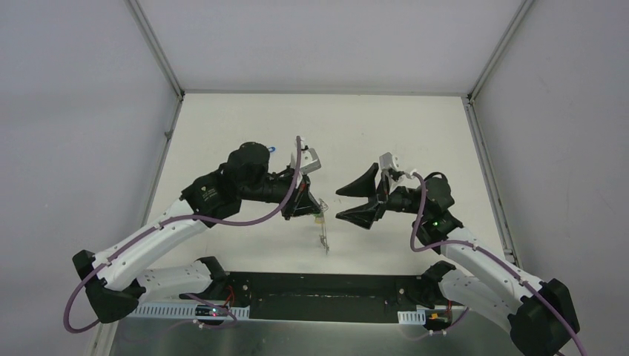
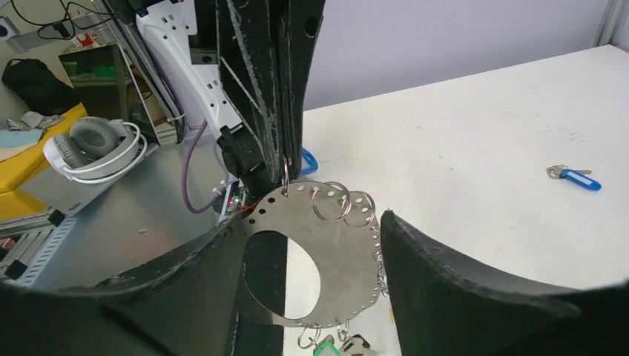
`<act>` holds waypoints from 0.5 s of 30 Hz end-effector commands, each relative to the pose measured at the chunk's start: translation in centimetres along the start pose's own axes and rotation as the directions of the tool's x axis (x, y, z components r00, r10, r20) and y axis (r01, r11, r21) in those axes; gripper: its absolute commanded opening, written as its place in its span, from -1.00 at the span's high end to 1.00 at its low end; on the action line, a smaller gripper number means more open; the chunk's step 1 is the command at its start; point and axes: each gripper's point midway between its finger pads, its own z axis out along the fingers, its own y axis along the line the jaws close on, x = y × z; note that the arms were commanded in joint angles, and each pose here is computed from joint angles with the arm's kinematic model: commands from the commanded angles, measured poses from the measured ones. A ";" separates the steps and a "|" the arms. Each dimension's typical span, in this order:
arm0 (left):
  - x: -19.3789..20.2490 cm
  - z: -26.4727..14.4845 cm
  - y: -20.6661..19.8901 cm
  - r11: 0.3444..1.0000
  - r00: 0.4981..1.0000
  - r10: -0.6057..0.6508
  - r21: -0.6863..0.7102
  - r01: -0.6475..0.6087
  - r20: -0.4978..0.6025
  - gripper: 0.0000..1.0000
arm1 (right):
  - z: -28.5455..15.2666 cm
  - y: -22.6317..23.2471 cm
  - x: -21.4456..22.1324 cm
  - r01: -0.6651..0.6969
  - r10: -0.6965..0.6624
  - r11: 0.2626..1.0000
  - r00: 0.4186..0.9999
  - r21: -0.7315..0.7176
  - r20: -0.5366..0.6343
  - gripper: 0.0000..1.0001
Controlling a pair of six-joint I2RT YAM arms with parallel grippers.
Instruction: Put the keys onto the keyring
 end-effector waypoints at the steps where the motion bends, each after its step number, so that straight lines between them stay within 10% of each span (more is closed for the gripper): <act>1: 1.0 -1.0 0.0 0.997 0.986 0.003 -0.079 -0.016 -0.167 1.00 | 0.4 0.0 -1.3 0.033 -0.032 0.999 0.999 -0.005 0.024 -0.38; 15: 2.6 -0.9 1.6 0.960 0.827 -0.003 -0.235 -0.156 -0.562 1.00 | 2.7 1.0 -1.8 -0.035 0.039 0.995 0.998 -0.097 0.039 0.03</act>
